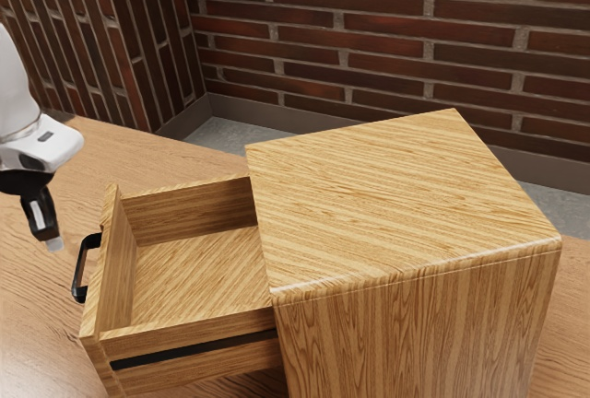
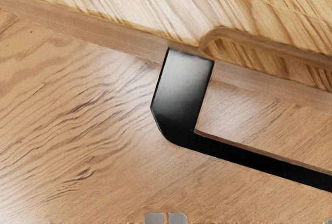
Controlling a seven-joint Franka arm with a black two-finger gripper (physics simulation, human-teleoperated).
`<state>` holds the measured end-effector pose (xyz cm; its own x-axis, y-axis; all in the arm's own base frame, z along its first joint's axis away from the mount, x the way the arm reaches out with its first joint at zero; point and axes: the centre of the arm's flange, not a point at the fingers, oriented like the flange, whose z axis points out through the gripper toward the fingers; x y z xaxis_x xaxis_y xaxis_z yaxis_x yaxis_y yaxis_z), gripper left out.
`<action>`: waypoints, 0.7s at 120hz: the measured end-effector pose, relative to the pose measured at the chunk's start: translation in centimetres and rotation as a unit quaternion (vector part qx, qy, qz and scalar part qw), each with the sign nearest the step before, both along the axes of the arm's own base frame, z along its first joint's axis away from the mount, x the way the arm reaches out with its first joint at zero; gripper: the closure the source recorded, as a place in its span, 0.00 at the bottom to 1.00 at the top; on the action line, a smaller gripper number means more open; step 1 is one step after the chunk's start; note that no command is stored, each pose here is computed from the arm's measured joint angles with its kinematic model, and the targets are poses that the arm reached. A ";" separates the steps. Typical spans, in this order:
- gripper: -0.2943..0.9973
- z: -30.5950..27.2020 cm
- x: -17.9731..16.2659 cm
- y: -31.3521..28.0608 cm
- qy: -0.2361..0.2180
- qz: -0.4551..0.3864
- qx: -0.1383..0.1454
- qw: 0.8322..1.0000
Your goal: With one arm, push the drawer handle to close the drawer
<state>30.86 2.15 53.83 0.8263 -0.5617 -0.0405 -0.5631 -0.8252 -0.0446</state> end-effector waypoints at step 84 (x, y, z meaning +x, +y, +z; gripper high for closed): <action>0.84 -2.0 -1.8 -3.4 0.002 -0.089 -0.015 0.996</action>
